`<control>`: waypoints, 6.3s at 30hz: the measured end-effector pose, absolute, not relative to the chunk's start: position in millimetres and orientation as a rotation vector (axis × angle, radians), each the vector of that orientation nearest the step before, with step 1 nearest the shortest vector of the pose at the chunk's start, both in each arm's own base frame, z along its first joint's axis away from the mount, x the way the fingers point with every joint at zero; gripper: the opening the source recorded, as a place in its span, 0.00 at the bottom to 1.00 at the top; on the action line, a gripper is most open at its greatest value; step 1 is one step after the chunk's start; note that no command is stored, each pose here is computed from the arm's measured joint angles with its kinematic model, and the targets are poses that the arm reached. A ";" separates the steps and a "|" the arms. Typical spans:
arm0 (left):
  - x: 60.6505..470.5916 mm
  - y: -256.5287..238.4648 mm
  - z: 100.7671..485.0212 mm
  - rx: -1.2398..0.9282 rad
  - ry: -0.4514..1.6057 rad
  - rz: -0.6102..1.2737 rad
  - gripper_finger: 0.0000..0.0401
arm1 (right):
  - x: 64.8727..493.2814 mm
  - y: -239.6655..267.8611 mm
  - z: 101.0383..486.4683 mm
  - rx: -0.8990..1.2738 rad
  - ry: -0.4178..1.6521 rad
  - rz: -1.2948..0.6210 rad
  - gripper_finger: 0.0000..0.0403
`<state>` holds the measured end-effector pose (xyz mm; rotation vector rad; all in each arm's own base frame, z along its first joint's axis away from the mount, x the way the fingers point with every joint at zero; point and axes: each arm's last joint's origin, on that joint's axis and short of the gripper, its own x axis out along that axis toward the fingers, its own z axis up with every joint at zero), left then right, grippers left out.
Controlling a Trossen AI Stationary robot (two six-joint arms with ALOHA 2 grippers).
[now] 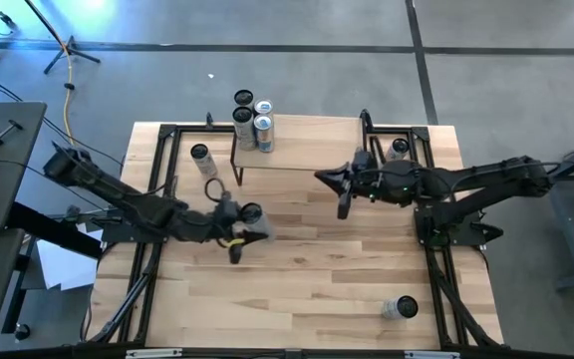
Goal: Place canned beverage on shelf
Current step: Put the bottom left black soda can on the shelf
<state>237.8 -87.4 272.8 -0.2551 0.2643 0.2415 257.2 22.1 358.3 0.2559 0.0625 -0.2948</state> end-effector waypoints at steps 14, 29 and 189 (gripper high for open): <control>301.2 -97.3 304.4 -0.227 0.278 0.198 0.50 | 245.7 21.3 363.6 0.211 0.079 -0.271 0.00; 271.8 -59.6 338.4 -0.233 0.254 0.207 0.50 | 245.7 25.3 364.1 0.136 0.103 -0.109 0.00; 401.4 82.4 295.2 -0.331 0.376 0.959 0.76 | 206.0 13.8 383.3 0.084 0.055 -0.338 0.00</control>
